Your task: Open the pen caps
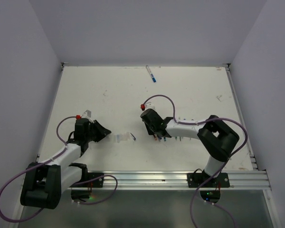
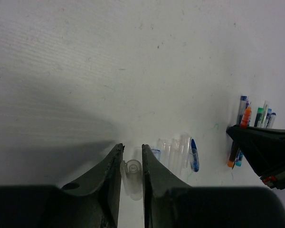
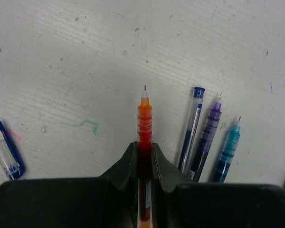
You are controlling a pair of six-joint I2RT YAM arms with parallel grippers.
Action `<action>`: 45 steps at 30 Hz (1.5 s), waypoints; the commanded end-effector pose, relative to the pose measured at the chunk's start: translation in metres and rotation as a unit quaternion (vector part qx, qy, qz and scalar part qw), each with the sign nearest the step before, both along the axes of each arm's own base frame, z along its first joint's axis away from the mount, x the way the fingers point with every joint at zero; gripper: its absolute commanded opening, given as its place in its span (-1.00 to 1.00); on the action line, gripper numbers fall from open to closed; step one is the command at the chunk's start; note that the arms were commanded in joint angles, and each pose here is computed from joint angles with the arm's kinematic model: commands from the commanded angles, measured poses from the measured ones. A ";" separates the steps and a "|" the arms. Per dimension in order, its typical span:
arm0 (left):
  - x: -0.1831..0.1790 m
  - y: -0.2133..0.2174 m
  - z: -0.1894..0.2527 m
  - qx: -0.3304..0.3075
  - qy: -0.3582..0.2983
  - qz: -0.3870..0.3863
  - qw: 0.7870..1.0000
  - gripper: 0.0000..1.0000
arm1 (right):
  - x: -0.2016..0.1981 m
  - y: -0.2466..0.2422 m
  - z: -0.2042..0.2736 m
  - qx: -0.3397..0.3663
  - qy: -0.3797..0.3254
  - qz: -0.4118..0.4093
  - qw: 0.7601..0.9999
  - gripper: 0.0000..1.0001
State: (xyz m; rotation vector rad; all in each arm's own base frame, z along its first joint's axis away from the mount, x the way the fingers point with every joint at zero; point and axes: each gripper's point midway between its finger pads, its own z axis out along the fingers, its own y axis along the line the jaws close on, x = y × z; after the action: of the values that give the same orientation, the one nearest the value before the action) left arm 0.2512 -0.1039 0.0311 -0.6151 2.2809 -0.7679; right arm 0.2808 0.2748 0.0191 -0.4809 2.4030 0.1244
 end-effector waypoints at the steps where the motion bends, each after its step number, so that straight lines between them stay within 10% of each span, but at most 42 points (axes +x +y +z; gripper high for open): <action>1: -0.006 -0.005 0.000 -0.015 -0.003 -0.013 1.000 -0.52 | 0.015 0.017 0.012 0.034 -0.013 0.001 0.999 -0.92; 27: -0.002 0.005 0.028 0.020 -0.051 -0.008 0.998 0.00 | 0.052 0.023 0.069 0.058 -0.055 -0.010 0.997 -0.09; 45: 0.020 -0.002 0.053 0.008 -0.121 -0.023 0.992 0.03 | 0.281 -0.016 0.104 0.044 -0.112 -0.012 0.993 0.30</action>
State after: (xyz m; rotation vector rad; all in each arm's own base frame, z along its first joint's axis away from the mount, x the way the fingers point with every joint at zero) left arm 0.2546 -0.1022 0.0633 -0.5049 2.1817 -0.7646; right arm 0.5544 0.2524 0.1331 -0.2611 2.1632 0.1756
